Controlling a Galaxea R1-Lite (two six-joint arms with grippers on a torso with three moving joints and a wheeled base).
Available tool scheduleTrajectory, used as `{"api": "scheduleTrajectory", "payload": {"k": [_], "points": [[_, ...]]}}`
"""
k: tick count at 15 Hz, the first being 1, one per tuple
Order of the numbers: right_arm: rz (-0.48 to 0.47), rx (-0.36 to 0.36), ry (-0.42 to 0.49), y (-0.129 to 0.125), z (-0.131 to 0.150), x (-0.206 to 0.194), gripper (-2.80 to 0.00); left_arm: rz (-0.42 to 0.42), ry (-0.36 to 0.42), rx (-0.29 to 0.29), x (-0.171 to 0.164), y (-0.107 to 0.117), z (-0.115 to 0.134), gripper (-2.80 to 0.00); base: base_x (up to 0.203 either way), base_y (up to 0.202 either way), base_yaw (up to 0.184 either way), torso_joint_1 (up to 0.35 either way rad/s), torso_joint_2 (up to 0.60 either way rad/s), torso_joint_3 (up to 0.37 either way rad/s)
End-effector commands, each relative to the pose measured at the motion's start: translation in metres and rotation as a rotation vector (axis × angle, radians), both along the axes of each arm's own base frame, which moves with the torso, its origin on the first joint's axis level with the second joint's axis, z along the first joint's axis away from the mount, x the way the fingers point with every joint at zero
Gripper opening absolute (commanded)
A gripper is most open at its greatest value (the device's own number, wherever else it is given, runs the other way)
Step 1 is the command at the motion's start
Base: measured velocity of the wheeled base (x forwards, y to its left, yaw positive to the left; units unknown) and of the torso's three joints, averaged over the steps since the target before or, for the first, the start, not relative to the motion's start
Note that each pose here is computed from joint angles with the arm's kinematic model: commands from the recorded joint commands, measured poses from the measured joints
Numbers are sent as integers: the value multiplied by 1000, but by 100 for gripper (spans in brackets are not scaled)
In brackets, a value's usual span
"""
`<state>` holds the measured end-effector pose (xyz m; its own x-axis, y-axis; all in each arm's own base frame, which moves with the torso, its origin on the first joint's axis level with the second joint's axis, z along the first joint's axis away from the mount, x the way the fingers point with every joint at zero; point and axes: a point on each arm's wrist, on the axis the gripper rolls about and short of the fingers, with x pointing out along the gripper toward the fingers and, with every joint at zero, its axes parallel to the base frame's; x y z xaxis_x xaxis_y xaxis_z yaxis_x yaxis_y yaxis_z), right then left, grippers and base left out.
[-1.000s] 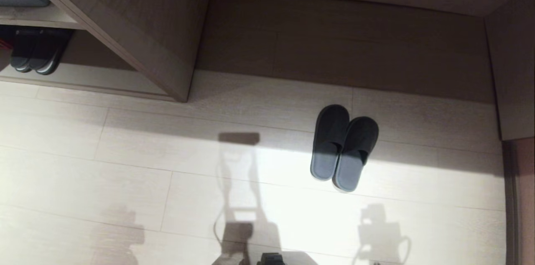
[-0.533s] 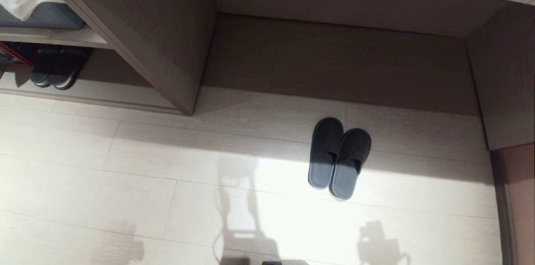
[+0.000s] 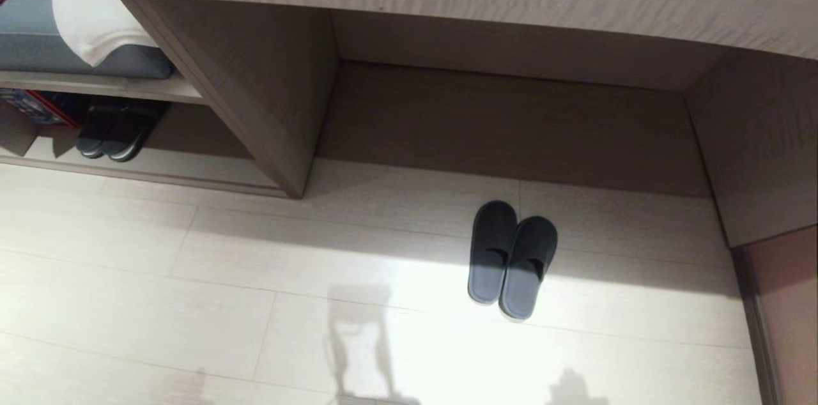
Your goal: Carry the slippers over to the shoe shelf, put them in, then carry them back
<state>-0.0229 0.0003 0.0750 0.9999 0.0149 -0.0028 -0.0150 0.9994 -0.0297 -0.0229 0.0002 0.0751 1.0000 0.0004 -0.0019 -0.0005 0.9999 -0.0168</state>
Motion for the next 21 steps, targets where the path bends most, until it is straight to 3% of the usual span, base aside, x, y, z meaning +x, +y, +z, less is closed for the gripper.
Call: {"api": "scheduleTrajectory", "payload": {"k": [1, 21], "points": [[0, -1, 2, 0, 0, 0, -280, 1, 3, 0, 0, 0, 0, -280, 0, 0, 0, 2, -7, 203], [0, -1, 2, 0, 0, 0, -280, 1, 3, 0, 0, 0, 0, -280, 0, 0, 0, 2, 1, 203]]}}
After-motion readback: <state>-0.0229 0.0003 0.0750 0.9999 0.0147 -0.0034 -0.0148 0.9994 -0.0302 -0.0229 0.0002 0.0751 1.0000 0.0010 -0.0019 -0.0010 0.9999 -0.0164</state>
